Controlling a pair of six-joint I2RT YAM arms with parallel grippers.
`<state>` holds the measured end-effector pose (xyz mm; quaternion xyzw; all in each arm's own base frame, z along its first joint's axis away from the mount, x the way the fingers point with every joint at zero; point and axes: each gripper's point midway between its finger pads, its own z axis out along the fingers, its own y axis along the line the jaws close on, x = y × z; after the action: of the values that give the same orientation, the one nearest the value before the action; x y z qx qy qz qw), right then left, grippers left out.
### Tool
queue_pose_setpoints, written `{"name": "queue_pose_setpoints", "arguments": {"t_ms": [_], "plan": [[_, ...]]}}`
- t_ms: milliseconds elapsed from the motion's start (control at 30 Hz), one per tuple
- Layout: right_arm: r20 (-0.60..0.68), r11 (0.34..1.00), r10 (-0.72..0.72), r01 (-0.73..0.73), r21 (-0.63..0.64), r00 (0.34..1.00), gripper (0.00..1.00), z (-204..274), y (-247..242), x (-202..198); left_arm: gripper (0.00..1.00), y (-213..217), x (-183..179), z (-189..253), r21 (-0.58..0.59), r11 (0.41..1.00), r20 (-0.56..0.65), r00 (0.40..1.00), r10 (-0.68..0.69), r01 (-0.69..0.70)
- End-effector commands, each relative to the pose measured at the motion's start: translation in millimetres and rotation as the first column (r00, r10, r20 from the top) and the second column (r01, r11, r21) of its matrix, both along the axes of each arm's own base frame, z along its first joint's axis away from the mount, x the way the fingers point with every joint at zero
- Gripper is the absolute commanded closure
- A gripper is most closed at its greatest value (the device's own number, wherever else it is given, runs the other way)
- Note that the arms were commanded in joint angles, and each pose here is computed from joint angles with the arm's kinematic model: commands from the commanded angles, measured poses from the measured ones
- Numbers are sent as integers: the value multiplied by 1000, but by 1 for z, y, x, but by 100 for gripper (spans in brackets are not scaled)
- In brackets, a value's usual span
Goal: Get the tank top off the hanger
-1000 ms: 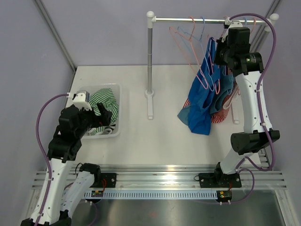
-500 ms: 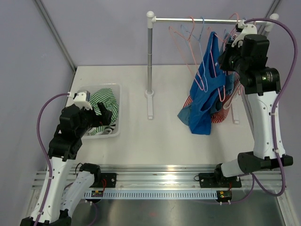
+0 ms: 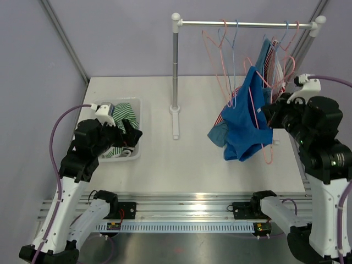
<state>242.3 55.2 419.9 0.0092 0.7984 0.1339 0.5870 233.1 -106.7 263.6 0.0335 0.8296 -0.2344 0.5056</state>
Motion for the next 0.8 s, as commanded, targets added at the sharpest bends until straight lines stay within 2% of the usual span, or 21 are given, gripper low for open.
{"name": "queue_pose_setpoints", "arguments": {"t_ms": [0, 133, 167, 233, 300, 433, 500, 633, 767], "plan": [[45, 1000, 12, -13, 26, 999, 100, 6, -2, -38, 1, -28, -1, 50, -91, 991, 108, 990, -88, 98], [56, 997, 56, -58, 44, 997, 100, 1, 1, -81, 1, -55, -6, 84, -106, 985, 157, 981, -117, 135], [31, 997, 68, -70, 37, 997, 100, -7, 2, -89, 1, -76, -14, 98, -109, 973, 174, 968, -181, 202], [14, 995, 89, -89, 43, 996, 100, -15, 3, -104, 1, -94, -16, 114, -104, 969, 207, 958, -198, 223], [-31, 994, 102, -101, 38, 994, 100, -31, 4, -115, 1, -129, -29, 136, -93, 946, 254, 926, -280, 312], [8, 985, 163, -163, 61, 987, 100, -34, 11, -138, 1, -199, -66, 171, -55, 871, 369, 821, -436, 488], [6, 973, 219, -219, 73, 976, 100, -33, 19, -146, 1, -230, -69, 183, -21, 853, 423, 778, -465, 521], [28, 928, 356, -357, 105, 934, 100, -25, 39, -165, 1, -277, -70, 183, 25, 839, 436, 749, -499, 544], [49, 902, 415, -418, 108, 909, 100, -23, 46, -175, 1, -305, -62, 173, 31, 833, 440, 741, -508, 553]]}}
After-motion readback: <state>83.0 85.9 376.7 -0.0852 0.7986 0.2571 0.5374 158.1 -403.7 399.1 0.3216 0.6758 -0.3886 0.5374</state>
